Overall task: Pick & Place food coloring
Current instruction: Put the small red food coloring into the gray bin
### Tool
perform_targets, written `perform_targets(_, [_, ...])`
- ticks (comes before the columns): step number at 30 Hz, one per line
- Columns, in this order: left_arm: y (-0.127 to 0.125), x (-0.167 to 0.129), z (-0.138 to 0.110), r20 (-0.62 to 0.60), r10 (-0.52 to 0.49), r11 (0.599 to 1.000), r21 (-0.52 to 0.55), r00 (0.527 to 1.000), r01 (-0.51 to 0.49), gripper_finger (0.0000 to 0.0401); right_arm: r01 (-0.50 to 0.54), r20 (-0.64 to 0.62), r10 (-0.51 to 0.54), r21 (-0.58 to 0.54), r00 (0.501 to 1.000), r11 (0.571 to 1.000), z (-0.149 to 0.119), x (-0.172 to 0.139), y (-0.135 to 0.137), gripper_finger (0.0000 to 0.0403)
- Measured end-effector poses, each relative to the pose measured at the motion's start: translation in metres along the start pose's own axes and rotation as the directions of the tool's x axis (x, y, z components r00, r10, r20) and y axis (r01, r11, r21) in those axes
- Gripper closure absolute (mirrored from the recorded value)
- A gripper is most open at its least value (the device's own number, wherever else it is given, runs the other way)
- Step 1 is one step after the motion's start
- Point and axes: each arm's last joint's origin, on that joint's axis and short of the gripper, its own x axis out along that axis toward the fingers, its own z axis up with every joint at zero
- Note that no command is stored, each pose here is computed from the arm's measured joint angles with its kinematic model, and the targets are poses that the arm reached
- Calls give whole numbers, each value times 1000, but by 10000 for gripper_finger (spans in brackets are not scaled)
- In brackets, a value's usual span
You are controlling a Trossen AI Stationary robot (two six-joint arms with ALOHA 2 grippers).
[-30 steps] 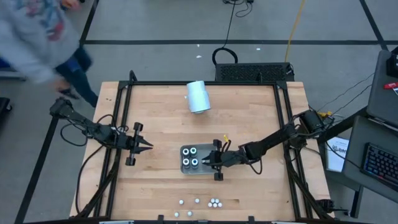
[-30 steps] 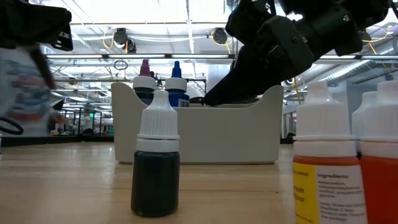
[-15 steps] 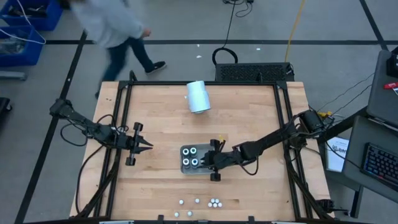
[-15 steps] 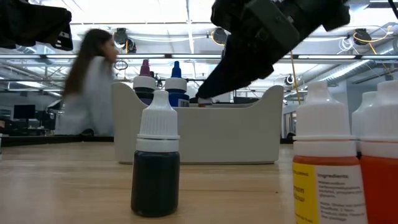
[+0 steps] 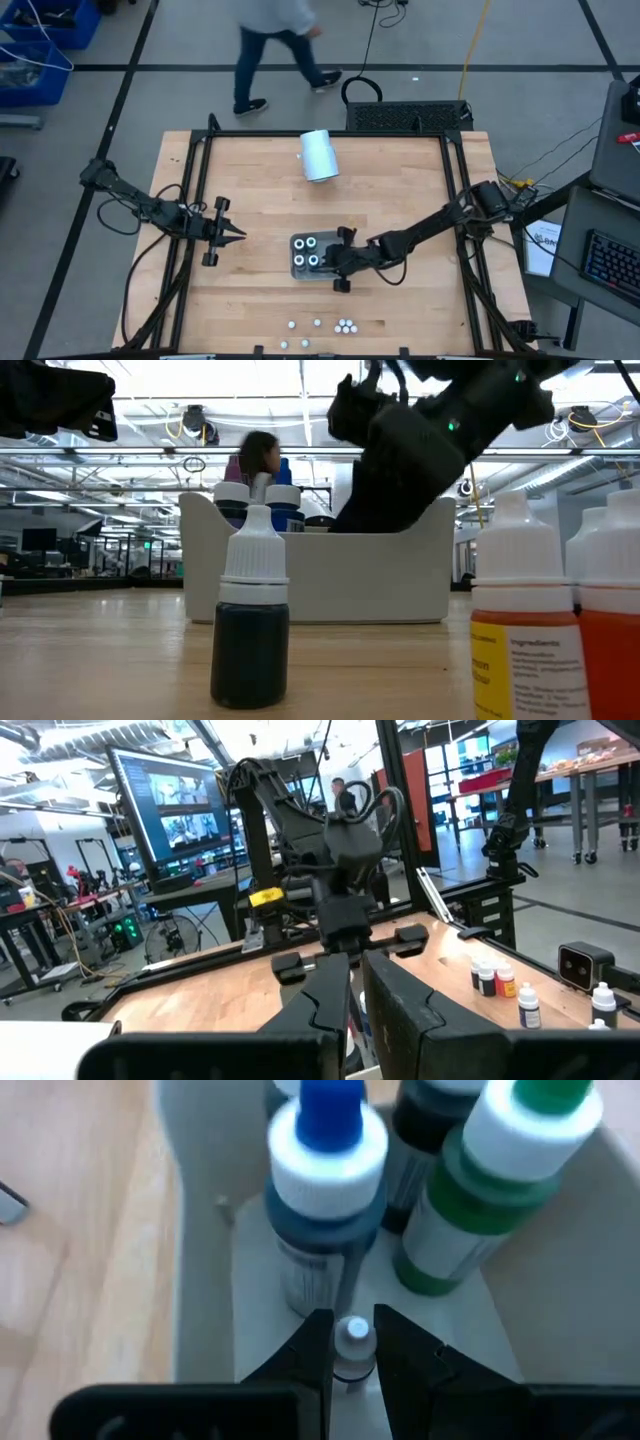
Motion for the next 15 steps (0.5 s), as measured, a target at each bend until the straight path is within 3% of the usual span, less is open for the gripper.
perform_targets(10, [0,0,0,0,0,1000,0,1000,0,359,2,-1,-2,-17,1000,1000,-1,3,-1,355])
perform_targets(15, [0,0,0,0,0,1000,-1,1000,0,359,1,-1,-1,-26,1000,1000,-1,3,-1,336])
